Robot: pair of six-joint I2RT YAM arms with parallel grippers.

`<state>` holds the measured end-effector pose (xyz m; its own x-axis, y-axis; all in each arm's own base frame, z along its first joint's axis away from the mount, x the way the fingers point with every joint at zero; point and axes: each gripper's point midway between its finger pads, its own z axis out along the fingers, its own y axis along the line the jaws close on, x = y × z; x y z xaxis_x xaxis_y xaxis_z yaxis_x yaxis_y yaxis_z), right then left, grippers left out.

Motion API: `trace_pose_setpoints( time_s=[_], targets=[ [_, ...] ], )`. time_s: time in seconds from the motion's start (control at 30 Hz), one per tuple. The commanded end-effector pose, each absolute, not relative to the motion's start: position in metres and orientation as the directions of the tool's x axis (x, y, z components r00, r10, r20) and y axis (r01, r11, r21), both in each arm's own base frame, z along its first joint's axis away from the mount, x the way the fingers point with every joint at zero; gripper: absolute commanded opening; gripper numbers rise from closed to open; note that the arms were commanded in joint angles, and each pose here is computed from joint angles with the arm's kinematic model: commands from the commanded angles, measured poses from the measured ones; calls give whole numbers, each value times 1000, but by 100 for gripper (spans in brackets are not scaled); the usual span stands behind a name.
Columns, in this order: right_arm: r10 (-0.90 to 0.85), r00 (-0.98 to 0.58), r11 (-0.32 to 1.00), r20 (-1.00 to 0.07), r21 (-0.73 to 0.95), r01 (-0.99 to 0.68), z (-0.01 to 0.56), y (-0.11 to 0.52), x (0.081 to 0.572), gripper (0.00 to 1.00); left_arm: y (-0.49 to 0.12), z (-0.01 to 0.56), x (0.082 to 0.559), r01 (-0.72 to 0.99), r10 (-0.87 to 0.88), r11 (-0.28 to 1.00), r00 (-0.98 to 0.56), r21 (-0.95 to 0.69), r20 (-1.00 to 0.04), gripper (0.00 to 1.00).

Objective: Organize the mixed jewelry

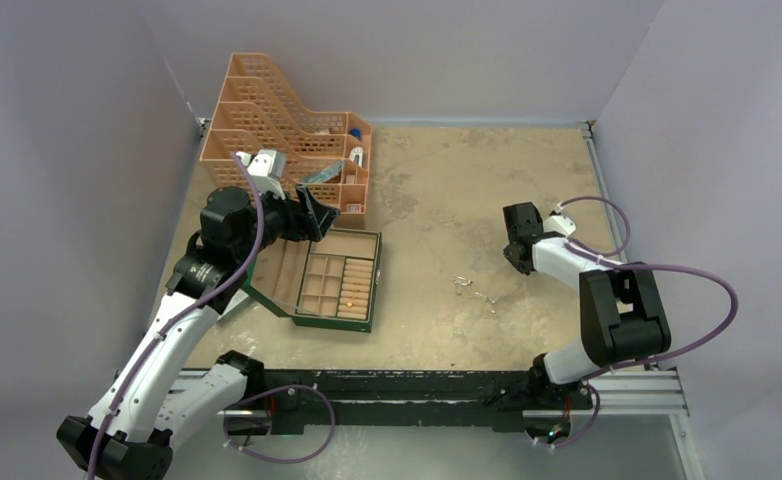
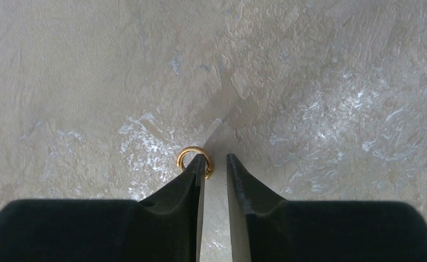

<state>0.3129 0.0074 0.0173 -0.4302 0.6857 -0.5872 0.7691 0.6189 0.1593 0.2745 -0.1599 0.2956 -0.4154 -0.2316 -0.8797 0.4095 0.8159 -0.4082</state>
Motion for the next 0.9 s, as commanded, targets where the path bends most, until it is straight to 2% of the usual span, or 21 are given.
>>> trace_pose_setpoints(
  time_s=[0.0,0.33,0.67,0.87],
  targets=[
    [678,-433,630,-595,167,758,19,8,323,21,-160,300,277,415,-246,811,-398,-412,-884,74],
    [614,-482,682,-625,113,722,25,4,328,20,-161,300,279,413,-251,808,-402,-419,-881,74],
    [587,-572,730,-573,70,680,18,10,312,19,-161,301,278,412,-256,808,-400,-422,-880,74],
    [593,-581,742,-557,98,663,19,16,310,23,-161,301,278,412,-256,807,-400,-422,-880,74]
  ],
)
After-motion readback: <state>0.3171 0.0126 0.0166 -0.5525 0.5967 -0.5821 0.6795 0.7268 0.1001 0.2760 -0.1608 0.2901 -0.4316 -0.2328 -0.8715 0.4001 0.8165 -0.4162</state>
